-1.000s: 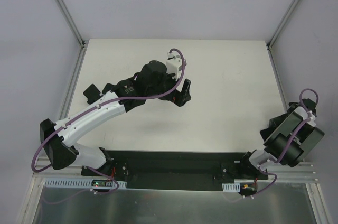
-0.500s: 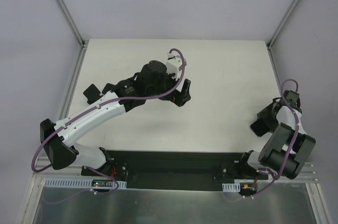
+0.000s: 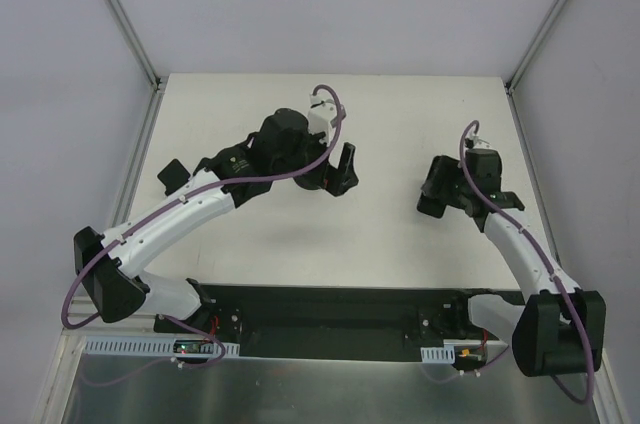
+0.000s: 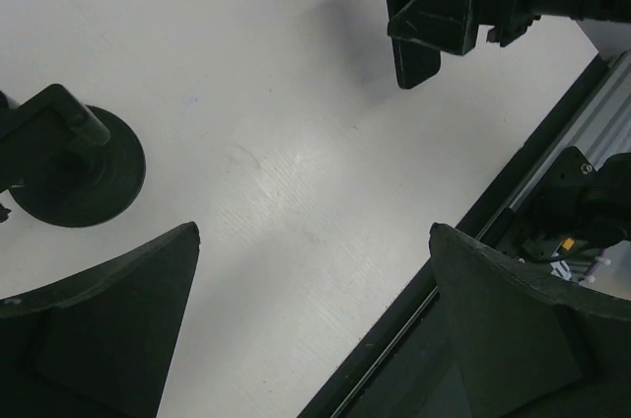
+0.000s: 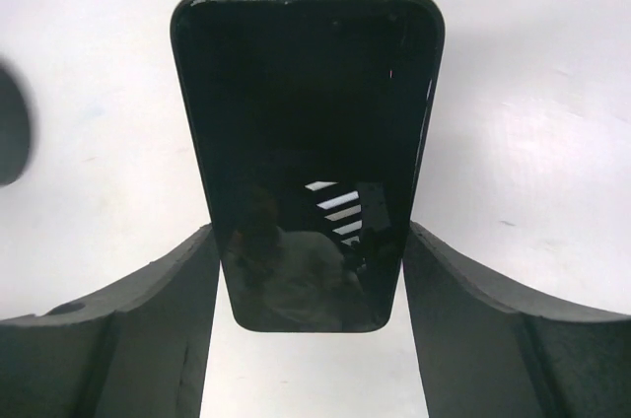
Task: Place the phone on the phone stand
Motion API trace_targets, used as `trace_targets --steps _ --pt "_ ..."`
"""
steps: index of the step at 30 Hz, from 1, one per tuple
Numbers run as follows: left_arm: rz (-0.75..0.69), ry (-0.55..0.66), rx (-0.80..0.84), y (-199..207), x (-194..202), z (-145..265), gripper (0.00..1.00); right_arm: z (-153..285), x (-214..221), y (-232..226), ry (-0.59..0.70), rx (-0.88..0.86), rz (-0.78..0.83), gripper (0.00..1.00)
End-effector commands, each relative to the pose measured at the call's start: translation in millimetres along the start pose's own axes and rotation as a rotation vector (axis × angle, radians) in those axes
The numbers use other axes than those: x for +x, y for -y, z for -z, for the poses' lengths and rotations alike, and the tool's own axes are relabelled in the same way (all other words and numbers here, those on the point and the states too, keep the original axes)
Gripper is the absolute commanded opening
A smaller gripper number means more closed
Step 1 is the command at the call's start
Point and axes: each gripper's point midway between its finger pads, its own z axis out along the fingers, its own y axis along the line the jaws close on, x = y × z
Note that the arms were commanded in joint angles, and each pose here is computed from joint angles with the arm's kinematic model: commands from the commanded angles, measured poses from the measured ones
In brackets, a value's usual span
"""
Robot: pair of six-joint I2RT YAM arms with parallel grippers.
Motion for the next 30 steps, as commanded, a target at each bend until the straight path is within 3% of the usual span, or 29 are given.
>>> trace_targets --steps 1,6,15,22,26,30 --pt "0.119 0.094 0.091 2 -37 29 0.99 17 -23 -80 0.154 -0.278 0.060 0.01" --pt "0.141 0.120 0.123 5 -44 41 0.99 34 -4 -157 0.187 -0.515 0.181 0.01" --pt "0.136 0.095 0.139 4 -39 34 0.93 81 25 -249 0.352 -0.707 0.316 0.01" --pt "0.157 0.080 0.073 -11 -32 23 0.95 97 30 -273 0.491 -0.718 0.268 0.01" --pt "0.179 0.046 0.091 -10 -25 14 0.79 113 29 -278 0.526 -0.731 0.307 0.01" --pt "0.196 0.024 0.093 -10 -20 8 0.77 123 24 -271 0.560 -0.730 0.299 0.01"
